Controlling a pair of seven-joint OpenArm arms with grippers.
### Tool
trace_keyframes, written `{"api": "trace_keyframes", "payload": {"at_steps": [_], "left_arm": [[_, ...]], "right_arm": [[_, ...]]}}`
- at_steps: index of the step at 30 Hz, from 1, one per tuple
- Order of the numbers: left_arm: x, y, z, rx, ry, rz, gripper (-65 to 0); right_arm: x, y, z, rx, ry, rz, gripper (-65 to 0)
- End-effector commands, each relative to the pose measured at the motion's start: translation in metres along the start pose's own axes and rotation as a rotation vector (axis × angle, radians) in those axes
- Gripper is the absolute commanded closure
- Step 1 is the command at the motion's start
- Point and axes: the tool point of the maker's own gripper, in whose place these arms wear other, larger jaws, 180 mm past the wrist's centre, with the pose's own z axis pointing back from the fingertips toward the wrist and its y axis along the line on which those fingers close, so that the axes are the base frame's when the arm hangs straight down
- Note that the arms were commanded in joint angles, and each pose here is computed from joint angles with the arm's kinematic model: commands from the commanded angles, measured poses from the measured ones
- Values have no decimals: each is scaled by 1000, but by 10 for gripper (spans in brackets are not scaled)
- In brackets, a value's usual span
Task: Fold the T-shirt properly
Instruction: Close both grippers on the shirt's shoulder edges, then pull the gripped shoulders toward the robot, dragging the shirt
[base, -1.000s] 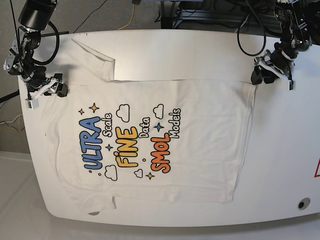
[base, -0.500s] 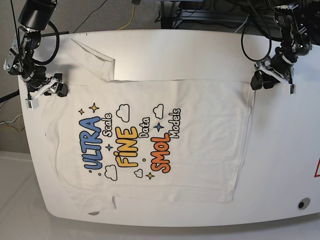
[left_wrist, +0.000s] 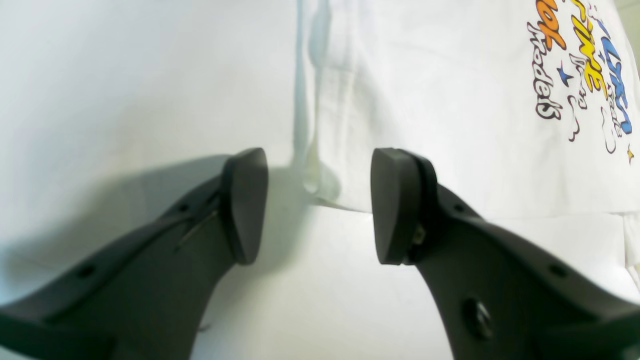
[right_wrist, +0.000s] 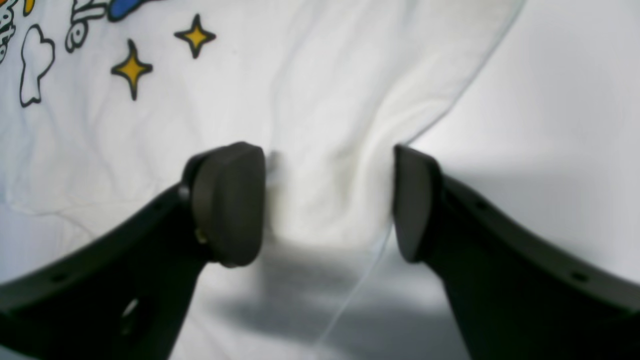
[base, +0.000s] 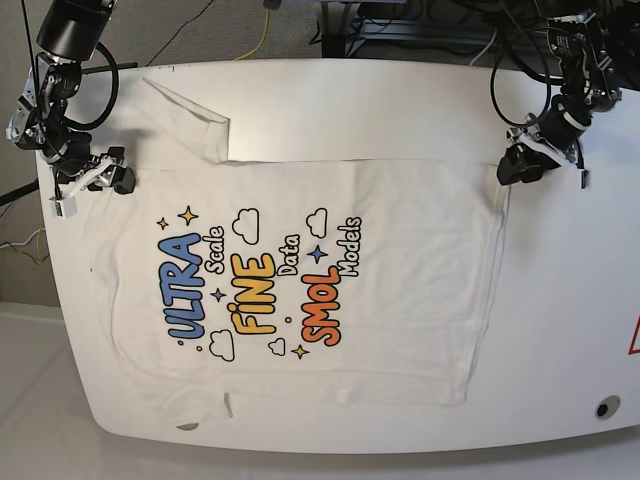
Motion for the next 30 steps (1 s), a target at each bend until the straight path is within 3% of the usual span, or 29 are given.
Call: {"api": "trace_keyframes", "payload": {"at_steps": [1,5,7,11,13,15,25,30], "left_arm": [[-26,8,2,42,120,-20,-327],[-20,-3,-3,20,115,-45,-318],[-23,-8,-6,9,124,-56,-282],[-29,-17,-10,-8,143,-71,-122],[-30,-18,-12,-11,153,-76,0],[-29,-17,-12,-9,151,-69,0],[-18,-9,-9,-3,122,-57,0],[-11,-4,0,-48,88,-33,0]], "right_arm": [[-9,-6,3,-25,62,16,-409],[-6,-5,2,-20,58,21,-392],[-4,-4,2,-18,50,22,-362],[1,-3,2,-16,32,27,-218],[2,-3,2,-17,23,32,-91],[4,-1,2,-13,15,37,-2],[8,0,2,-7,4,44,0],[12,-5,7,-25,3,44,0]]}}
